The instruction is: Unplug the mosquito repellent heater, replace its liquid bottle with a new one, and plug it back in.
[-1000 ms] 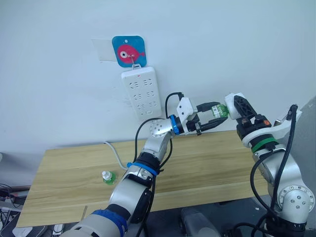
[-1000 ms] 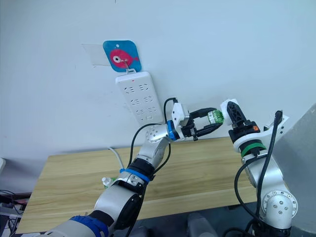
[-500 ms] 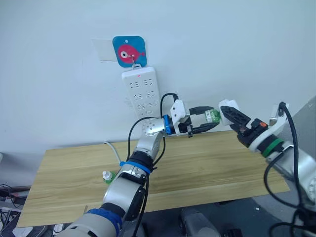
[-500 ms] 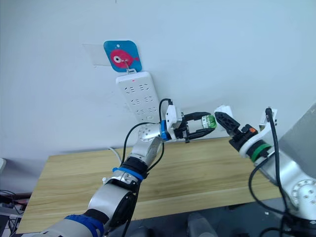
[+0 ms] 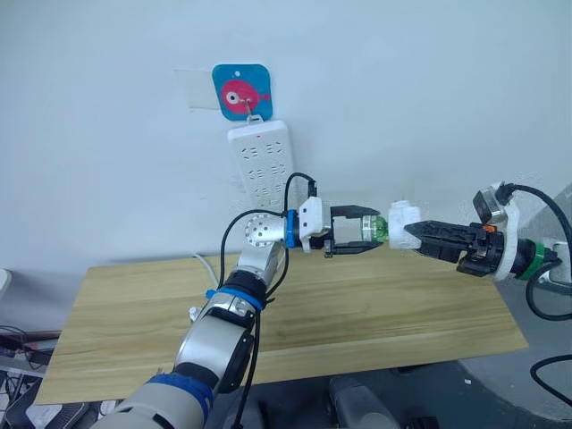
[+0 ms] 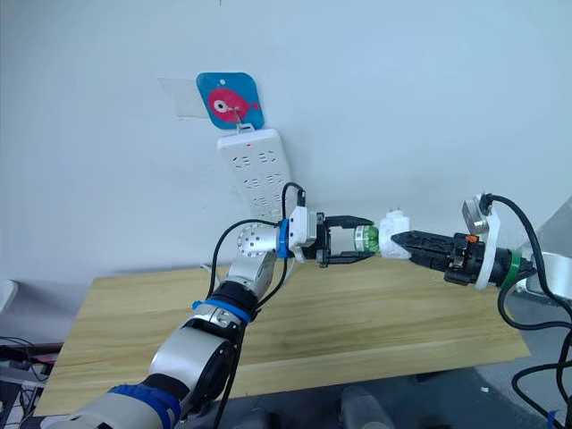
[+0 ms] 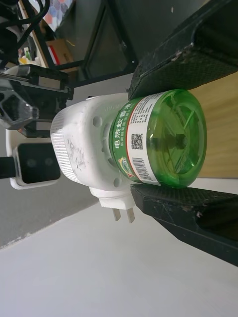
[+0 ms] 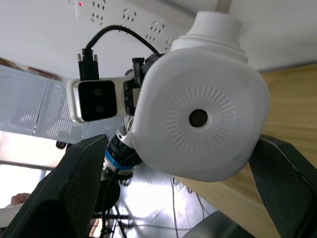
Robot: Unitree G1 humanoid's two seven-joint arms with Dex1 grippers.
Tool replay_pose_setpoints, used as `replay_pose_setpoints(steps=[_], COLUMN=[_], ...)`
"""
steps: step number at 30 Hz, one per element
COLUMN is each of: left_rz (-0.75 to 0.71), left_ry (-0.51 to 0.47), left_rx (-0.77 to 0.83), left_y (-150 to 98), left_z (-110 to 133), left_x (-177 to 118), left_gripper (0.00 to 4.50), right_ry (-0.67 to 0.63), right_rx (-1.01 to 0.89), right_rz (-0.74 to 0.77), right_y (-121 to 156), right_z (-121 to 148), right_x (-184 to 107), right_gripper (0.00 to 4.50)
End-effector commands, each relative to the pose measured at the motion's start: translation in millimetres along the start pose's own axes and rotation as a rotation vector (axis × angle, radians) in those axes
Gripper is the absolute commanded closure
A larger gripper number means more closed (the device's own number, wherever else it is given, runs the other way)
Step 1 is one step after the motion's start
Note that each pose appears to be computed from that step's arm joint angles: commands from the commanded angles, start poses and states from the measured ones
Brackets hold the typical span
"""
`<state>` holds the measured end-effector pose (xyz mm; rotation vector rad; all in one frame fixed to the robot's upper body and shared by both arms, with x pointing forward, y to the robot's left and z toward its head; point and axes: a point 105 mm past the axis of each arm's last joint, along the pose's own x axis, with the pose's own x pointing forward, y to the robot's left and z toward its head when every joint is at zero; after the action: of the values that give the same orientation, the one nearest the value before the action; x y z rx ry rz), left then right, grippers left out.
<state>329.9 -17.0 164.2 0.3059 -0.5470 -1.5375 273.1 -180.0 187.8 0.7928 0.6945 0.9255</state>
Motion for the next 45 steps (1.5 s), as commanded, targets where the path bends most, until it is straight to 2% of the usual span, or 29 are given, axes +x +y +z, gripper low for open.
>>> replay_pose_setpoints(steps=[1,5,11,14,16,17,24,26,30,31,36,38,40,41,43,45], left_rz=[-0.016,-0.021,-0.020,-0.024,-0.029,-0.033,-0.049,-0.039,0.018,0.012,-0.102,-0.124,-0.126,-0.137,-0.161,-0.164], left_ry=[-0.027,-0.029,-0.031,-0.034,-0.039,-0.042,-0.049,-0.055,-0.088,-0.087,0.027,-0.017,-0.041,-0.033,-0.009,-0.021], left_rx=[0.065,0.070,0.056,0.055,0.053,0.052,0.041,-0.005,-0.249,-0.365,-1.106,-1.394,-1.515,-1.524,-1.489,-1.478], left_y=[-2,-6,-6,-7,-8,-9,-13,-11,1,3,-9,-5,-1,-2,-5,-3], left_z=[10,10,10,11,11,11,12,11,13,12,4,13,17,17,17,18], left_x=[4,3,4,5,6,6,7,7,6,5,-7,-12,-13,-12,-11,-9], left_gripper=[2.18,2.18,2.18,2.18,2.18,2.18,2.18,2.18,2.18,2.18,2.18,2.18,2.18,2.18,1.46,0.93], right_ry=[0.021,0.024,0.082,0.075,0.066,0.059,0.066,0.075,0.116,0.126,0.162,0.169,0.172,0.173,0.174,0.173], right_rx=[0.005,0.015,0.014,0.014,0.012,0.012,0.008,0.001,-0.056,-0.076,-0.155,-0.174,-0.183,-0.185,-0.188,-0.185], right_rz=[0.044,0.055,0.050,0.039,0.040,0.037,0.031,0.026,-0.028,-0.039,-0.048,-0.044,-0.039,-0.035,-0.031,-0.022], right_y=[7,9,10,9,9,8,8,9,7,7,8,8,8,8,8,9], right_z=[3,8,2,3,5,7,5,4,-3,-3,-1,0,2,3,3,3], right_x=[3,4,3,4,5,5,5,5,3,3,4,4,4,4,3,2], right_gripper=[0.05,0.05,0.05,0.62,1.37,1.54,1.53,1.53,1.53,1.53,1.53,1.53,1.53,1.53,1.53,1.53])
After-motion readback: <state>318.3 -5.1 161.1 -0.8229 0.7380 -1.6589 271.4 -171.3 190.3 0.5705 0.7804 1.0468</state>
